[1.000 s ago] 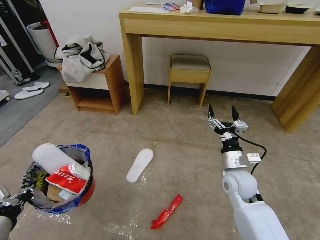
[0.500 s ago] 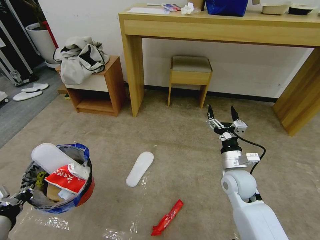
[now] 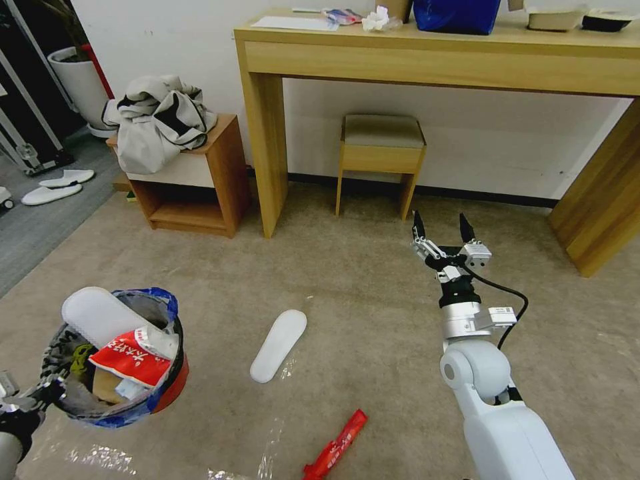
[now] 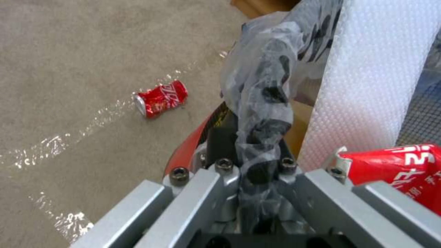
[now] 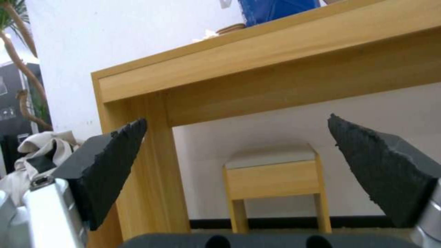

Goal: Pick up the trash bin and place the garbage on the floor into it.

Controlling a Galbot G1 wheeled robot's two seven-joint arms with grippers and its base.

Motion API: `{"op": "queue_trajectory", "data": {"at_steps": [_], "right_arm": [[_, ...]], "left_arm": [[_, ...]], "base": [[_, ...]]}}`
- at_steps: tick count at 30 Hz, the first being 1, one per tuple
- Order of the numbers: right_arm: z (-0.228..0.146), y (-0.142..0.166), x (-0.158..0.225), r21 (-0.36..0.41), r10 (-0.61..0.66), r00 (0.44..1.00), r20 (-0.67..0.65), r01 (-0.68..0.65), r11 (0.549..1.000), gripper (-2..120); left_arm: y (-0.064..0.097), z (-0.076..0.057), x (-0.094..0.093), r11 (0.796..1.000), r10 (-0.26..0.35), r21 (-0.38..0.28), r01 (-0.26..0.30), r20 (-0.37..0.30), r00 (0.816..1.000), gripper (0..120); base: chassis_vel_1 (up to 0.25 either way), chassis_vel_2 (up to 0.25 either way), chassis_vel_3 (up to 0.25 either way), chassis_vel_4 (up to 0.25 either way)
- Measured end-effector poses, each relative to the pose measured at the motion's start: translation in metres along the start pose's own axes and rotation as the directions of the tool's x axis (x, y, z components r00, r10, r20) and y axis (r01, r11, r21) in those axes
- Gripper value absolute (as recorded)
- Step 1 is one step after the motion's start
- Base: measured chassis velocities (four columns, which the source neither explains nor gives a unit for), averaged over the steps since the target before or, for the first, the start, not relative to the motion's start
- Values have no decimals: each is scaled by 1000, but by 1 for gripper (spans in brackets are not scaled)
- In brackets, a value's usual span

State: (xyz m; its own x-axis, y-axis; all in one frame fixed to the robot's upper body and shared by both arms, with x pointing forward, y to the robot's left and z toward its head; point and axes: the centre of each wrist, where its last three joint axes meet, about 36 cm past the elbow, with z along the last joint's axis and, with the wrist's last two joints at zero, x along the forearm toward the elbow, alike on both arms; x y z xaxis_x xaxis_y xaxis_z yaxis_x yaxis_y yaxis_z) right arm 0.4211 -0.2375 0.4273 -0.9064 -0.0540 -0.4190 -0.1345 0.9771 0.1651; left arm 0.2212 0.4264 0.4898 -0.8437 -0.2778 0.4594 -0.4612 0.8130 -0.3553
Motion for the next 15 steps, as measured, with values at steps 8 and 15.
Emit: {"op": "queue_trajectory", "data": {"at_steps": [8,15], "right_arm": [[2,2,-2,-4,-7,1000,-1,7,1000,100],[3,1,-3,-4,-8,1000,-5,8,1000,100]], "left_arm": [[1,0,-2,1000,-3,4,3,-1,1000,0],[2,1,-4,1000,-6,7,6,-2,1000,0]], "base": [[0,0,0,0],[0,0,0,0]]}}
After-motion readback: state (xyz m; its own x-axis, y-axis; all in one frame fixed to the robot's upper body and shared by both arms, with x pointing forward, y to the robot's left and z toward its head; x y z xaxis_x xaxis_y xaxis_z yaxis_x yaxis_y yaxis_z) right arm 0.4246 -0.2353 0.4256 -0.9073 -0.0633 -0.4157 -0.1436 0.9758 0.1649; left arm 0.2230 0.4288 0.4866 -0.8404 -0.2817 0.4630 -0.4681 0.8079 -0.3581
